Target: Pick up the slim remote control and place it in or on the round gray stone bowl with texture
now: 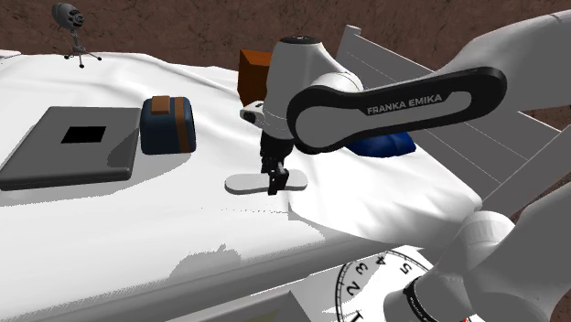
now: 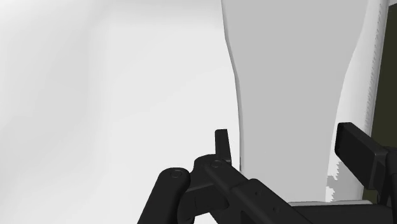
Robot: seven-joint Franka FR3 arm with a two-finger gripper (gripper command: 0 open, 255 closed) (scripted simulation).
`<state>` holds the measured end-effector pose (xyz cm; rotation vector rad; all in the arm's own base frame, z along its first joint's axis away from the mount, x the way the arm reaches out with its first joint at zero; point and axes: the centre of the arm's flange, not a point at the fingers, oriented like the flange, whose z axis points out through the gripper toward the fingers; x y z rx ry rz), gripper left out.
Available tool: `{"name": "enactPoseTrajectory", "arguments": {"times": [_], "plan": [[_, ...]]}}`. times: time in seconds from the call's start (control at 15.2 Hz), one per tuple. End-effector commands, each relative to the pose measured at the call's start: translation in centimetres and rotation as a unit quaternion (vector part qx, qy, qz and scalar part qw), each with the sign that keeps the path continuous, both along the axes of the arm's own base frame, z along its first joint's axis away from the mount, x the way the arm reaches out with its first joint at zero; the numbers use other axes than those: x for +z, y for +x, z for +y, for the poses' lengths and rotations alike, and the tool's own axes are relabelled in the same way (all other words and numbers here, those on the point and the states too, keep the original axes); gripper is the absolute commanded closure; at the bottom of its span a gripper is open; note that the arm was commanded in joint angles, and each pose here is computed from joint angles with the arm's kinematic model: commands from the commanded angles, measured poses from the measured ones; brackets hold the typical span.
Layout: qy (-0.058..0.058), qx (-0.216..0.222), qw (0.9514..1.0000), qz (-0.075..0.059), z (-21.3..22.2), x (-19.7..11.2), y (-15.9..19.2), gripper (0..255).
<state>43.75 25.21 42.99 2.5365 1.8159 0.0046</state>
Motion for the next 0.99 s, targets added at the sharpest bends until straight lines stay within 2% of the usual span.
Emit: {"name": "enactPoseTrajectory", "arguments": {"times": [0.0, 0.79, 0.92], "plan": [[0.000, 0.000, 1.0000, 0.000, 0.0, 1.1, 0.0, 255], [0.000, 0.000, 1.0000, 0.000, 0.0, 7.1, 0.0, 255], [0.000, 0.000, 1.0000, 0.000, -2.3, 7.2, 1.2, 255]]}}
